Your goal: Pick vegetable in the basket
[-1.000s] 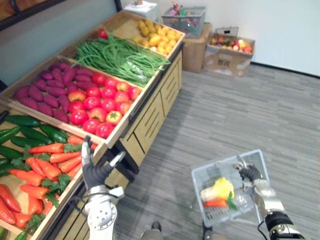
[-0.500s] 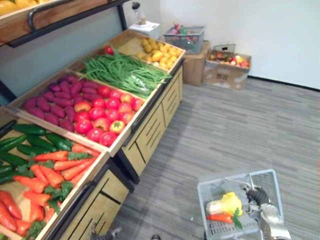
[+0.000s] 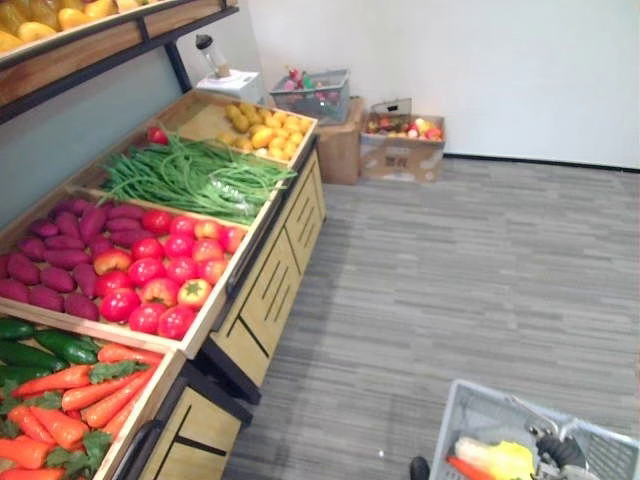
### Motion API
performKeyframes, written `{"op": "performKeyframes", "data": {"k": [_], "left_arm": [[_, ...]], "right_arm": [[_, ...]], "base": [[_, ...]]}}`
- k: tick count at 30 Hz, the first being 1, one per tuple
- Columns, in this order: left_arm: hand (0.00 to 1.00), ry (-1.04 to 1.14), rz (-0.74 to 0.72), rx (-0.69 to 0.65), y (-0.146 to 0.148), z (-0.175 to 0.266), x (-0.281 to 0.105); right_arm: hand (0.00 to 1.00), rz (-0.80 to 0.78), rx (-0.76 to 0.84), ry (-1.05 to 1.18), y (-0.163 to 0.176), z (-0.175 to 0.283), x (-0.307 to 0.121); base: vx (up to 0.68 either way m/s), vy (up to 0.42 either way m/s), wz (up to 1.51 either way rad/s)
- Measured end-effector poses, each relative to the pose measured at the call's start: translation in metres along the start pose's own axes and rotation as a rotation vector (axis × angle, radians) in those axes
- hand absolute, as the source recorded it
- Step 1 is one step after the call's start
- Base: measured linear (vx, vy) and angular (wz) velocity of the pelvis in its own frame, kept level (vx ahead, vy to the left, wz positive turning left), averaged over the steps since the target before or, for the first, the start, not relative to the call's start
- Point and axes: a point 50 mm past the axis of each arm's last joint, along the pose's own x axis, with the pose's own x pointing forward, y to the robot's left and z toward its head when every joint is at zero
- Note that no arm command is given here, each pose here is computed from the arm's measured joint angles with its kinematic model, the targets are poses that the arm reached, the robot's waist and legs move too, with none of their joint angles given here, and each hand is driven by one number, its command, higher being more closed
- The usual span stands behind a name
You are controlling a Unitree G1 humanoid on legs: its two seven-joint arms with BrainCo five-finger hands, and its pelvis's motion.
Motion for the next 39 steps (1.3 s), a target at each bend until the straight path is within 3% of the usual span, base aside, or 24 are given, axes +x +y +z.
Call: {"op": "performKeyframes", "data": {"k": [9,24,39], "left_arm": [[0.0,-0.018,-0.019,0.015,-0.004,0.007,0.002],[0.0,-0.017,-0.029,0.019,-0.007,0.01,0.004],[0.0,-0.08,0.011,0.031,-0.001,0.031,0.009]], "right_arm": [[1.0,-0.093,0.098,0.12,-0.012,-0.031,-0.007],[1.0,-0.116,0.182,0.208,-0.005,-0.049,-0.01],[1.0,-0.076,0.296,0.118,0.03,-0.03,-0.008]], "base": [[0.0,-0.007,-0.08],[0.0,-0.013,-0.06],[-0.02,0.011,-0.48]]}}
